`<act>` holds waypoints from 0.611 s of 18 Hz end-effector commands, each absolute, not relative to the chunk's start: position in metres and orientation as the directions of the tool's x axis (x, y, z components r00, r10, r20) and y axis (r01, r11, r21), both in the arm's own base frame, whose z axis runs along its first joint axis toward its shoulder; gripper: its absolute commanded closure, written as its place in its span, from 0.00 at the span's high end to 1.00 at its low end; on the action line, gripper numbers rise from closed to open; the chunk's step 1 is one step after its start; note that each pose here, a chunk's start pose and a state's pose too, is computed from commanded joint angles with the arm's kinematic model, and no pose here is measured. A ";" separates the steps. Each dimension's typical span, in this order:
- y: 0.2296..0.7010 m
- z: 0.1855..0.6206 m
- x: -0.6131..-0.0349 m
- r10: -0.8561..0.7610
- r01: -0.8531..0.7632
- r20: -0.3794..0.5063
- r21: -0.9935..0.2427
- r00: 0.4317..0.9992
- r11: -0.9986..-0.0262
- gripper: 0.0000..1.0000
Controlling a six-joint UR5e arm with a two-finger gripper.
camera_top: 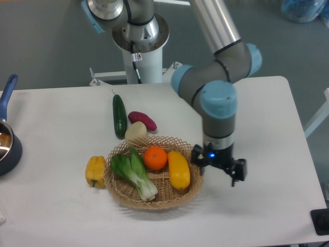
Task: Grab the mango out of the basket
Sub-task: 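Lower the open gripper over the yellow mango in the basket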
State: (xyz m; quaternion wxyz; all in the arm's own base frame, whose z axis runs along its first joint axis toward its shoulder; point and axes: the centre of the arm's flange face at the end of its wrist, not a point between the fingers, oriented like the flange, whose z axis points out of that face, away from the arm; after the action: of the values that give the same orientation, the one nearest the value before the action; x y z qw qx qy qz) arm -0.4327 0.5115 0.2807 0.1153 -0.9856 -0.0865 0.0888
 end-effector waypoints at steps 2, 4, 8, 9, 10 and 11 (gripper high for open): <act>0.512 0.284 -0.429 0.300 0.259 -0.126 -0.263 0.946 -0.929 1.00; 0.511 0.273 -0.414 0.383 0.351 -0.088 -0.251 0.920 -0.902 1.00; 0.500 0.252 -0.399 0.385 0.363 -0.073 -0.210 0.920 -0.908 1.00; 0.499 0.248 -0.398 0.385 0.365 -0.069 -0.203 0.920 -0.909 1.00; 0.499 0.246 -0.397 0.385 0.366 -0.067 -0.197 0.921 -0.910 1.00; 0.499 0.244 -0.394 0.386 0.368 -0.064 -0.194 0.920 -0.910 1.00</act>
State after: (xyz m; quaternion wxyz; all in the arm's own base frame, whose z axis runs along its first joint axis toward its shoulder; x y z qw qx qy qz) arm -0.3940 0.4991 0.2436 0.0892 -0.9758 -0.1931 0.0506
